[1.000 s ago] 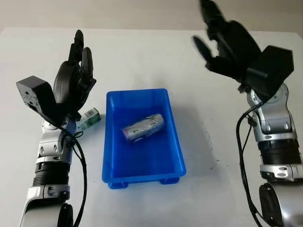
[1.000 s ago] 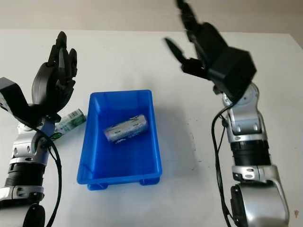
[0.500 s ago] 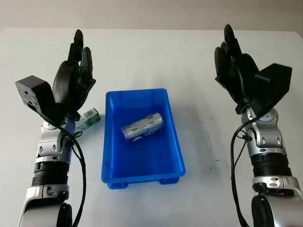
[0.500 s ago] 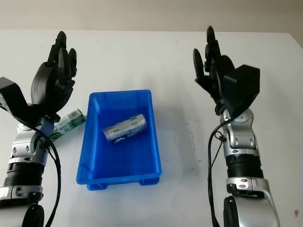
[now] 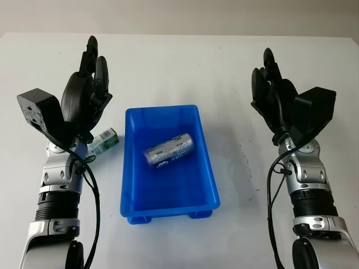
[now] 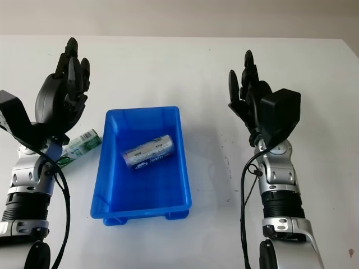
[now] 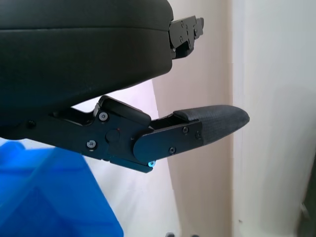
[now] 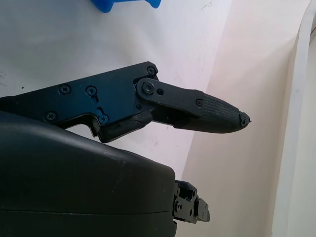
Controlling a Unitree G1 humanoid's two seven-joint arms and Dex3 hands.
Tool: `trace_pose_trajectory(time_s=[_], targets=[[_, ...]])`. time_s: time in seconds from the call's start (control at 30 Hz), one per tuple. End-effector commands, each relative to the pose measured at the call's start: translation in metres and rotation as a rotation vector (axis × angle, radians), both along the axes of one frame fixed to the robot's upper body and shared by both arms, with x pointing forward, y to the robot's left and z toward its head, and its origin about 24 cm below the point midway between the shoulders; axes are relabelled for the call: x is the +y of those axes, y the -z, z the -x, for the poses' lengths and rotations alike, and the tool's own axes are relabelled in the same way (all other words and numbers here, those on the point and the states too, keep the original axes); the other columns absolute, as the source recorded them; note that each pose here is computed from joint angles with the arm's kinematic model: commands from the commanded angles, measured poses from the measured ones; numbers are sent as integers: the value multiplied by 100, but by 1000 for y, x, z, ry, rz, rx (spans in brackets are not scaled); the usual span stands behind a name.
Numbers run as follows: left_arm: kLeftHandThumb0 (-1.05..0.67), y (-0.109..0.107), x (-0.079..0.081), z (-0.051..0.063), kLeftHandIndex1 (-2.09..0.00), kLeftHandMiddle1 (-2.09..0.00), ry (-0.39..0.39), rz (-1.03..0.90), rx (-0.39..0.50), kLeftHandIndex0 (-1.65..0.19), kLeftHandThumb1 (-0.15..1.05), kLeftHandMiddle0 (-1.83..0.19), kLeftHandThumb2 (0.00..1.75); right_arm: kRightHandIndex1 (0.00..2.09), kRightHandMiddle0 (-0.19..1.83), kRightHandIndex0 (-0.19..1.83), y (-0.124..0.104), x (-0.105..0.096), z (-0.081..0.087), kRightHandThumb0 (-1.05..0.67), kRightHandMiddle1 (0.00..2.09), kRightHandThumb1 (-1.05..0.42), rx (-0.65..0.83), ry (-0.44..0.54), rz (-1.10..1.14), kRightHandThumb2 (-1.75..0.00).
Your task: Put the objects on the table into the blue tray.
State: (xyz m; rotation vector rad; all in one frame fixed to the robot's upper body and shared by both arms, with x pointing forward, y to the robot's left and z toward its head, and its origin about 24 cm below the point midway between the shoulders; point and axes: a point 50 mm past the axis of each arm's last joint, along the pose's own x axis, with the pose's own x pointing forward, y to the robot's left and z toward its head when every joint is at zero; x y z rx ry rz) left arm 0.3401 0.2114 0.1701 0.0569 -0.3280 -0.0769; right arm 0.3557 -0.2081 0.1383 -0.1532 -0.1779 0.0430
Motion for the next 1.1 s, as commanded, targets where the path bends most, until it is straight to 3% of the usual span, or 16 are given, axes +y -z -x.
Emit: trace_pose_trajectory(time_s=[0.0, 0.07, 0.3, 0.47, 0.63, 0.93, 1.07], targets=[[-71, -13, 4, 11, -1, -3, -52, -76, -35, 18, 105, 17, 61, 0, -19, -19, -3, 0, 2, -72, 0, -105, -18, -3, 13, -64], [-65, -24, 6, 20, -1, -2, -66, -137, -55, 18, 105, 18, 60, 0, -19, -19, -4, 1, 2, -72, 0, -105, -19, -3, 24, -64], [-65, -52, 28, 47, -5, -6, -239, -385, -22, 12, 105, 12, 42, 0, -19, -19, -4, 3, 2, -71, 0, -105, -13, -15, 32, -64], [-77, -65, 41, 71, -5, -6, -257, -545, 45, 12, 105, 12, 18, 0, -19, -19, -1, 3, 2, -71, 0, -105, -4, -9, 23, -64], [-72, -64, 53, 88, -6, -7, -277, -663, 151, 10, 102, 9, 7, 0, -19, -19, 0, 4, 1, -71, 0, -105, 8, -15, 26, -64], [-73, -53, 67, 107, -5, -5, -332, -662, 281, 13, 96, 11, 4, 0, -19, -19, 0, 3, 1, -72, 0, -105, 9, -6, 28, -63], [-74, -45, 68, 111, -5, -5, -316, -679, 344, 13, 96, 11, 5, 0, -19, -19, 0, 3, 2, -73, 0, -105, 11, -12, 22, -62]])
